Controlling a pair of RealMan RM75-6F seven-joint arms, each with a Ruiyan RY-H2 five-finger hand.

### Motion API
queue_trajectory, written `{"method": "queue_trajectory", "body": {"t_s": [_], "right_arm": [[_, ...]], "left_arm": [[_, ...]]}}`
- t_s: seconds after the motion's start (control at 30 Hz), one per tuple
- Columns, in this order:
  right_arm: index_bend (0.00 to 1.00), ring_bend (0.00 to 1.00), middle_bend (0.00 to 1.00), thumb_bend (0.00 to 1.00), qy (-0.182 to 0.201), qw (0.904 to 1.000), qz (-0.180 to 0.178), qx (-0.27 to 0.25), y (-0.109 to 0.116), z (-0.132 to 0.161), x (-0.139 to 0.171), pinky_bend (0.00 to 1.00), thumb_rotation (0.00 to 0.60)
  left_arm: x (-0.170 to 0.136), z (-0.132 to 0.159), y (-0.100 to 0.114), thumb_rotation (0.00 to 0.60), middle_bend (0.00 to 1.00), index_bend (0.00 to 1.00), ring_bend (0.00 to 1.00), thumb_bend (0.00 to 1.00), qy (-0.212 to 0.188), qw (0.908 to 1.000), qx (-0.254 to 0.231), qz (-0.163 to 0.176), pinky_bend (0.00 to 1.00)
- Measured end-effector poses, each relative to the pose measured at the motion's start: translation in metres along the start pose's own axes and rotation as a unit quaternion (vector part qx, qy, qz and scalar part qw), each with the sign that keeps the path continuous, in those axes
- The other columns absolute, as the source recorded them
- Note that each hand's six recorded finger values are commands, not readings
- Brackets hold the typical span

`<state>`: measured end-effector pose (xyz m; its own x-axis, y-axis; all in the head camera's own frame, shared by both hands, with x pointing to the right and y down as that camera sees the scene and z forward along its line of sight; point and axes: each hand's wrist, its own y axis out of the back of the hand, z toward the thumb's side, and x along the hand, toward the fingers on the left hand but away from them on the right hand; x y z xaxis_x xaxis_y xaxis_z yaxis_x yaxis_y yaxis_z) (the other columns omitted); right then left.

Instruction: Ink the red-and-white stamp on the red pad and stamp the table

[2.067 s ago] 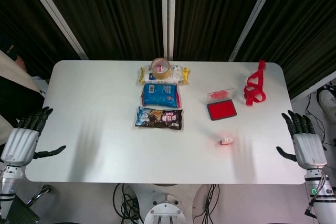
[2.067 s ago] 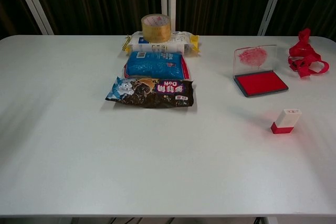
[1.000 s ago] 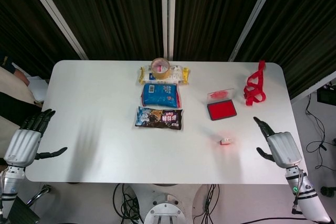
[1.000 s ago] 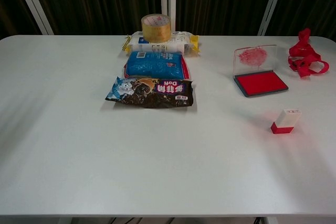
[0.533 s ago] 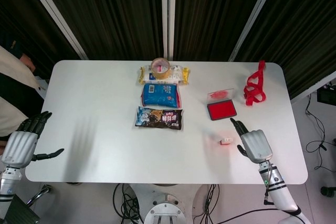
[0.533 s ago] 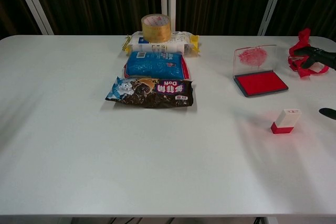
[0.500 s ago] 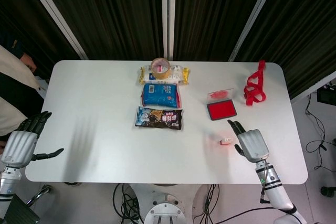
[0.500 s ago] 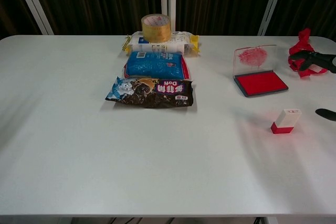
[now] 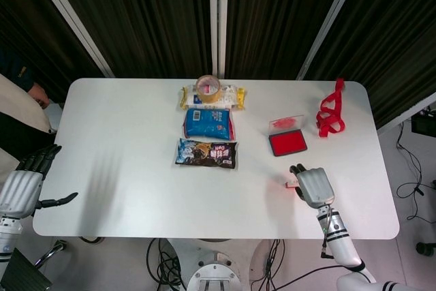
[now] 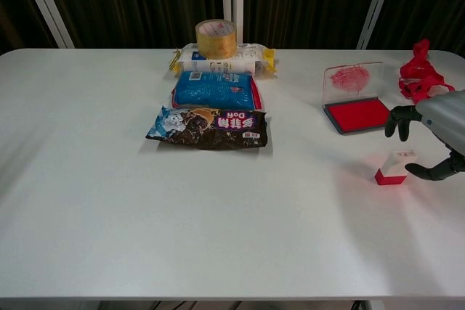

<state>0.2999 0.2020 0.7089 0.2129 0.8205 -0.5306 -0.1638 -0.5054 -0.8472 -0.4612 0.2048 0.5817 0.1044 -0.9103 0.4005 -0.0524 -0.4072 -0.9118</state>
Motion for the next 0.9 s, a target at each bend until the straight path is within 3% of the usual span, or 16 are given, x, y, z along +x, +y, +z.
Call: {"method": "queue_trajectory", "body": {"t_s": [0.9], "right_arm": [[0.45, 0.85, 0.46, 0.26, -0.002, 0.9998, 0.02, 0.003, -0.017, 0.002, -0.009, 1.0, 0.6]], "left_arm": [[0.001, -0.002, -0.002, 0.323, 0.08, 0.03, 0.11, 0.01, 0.004, 1.0, 0.0, -0.006, 0.19]]}}
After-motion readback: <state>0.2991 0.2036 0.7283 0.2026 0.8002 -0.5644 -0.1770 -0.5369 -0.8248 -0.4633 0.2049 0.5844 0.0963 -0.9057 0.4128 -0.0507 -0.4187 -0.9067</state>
